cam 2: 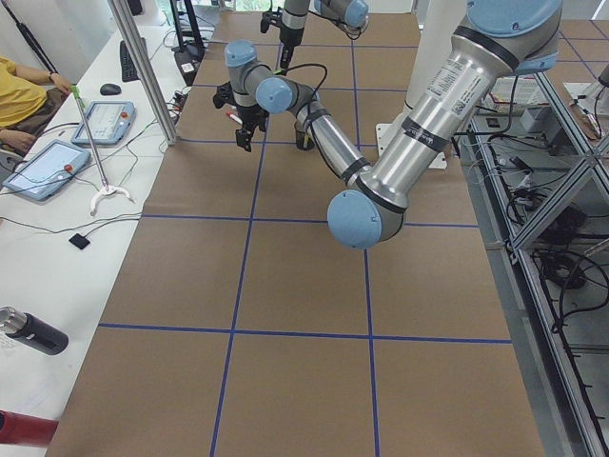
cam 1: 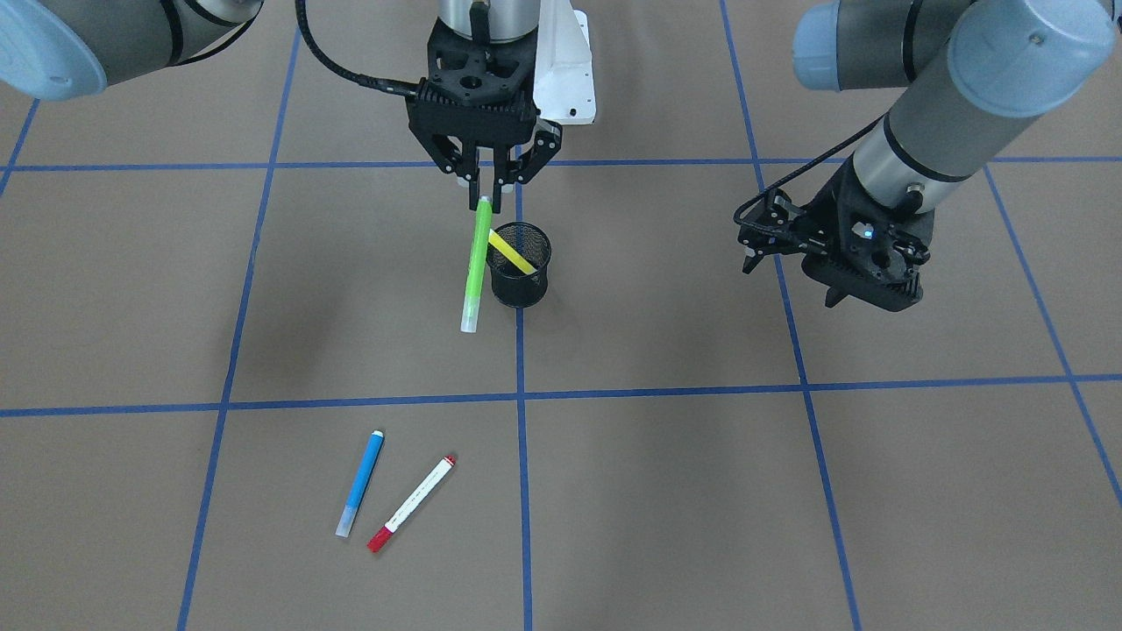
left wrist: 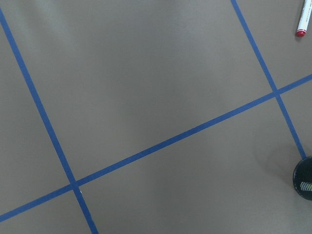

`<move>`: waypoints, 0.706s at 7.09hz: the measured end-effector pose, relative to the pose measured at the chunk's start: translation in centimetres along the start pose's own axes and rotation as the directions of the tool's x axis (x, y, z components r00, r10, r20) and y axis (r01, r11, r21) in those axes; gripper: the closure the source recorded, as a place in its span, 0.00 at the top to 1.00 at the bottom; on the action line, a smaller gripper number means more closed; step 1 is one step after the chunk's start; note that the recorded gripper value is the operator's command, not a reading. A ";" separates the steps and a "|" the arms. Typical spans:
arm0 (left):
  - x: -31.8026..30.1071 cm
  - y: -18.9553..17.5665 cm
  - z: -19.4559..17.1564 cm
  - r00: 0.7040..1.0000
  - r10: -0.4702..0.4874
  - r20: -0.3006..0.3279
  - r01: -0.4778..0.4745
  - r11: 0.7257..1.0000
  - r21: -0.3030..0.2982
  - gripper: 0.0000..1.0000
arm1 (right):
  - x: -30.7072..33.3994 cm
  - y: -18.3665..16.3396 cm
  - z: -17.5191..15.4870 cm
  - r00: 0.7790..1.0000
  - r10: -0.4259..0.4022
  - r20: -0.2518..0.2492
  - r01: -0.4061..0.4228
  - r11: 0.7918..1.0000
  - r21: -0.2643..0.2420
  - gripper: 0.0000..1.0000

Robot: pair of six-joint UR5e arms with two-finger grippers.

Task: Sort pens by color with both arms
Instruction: 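Lift the green highlighter up out of the cup with the right gripper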

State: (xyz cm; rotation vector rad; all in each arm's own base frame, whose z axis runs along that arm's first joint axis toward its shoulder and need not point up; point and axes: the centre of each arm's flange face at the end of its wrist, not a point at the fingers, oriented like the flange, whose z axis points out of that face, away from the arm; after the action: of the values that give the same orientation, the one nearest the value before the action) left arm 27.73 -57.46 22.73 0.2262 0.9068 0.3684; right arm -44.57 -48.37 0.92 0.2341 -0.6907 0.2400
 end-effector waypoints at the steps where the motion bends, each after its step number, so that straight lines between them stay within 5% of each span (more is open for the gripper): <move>1: 0.0 0.0 0.0 1.000 0.000 0.000 0.000 1.000 0.000 1.00 | -1.1 -1.6 2.6 1.000 -0.003 -0.002 0.003 0.998 0.069 0.00; 5: 0.0 0.0 0.0 1.000 0.001 0.000 -0.001 1.000 0.001 1.00 | -3.1 -6.9 16.4 0.999 0.015 -0.031 -0.006 0.959 0.282 0.00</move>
State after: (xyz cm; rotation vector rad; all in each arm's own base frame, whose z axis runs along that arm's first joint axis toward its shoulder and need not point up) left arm 27.71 -57.42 22.74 0.2269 0.9072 0.3688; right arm -54.64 -60.08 10.21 0.4985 -0.6244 0.3520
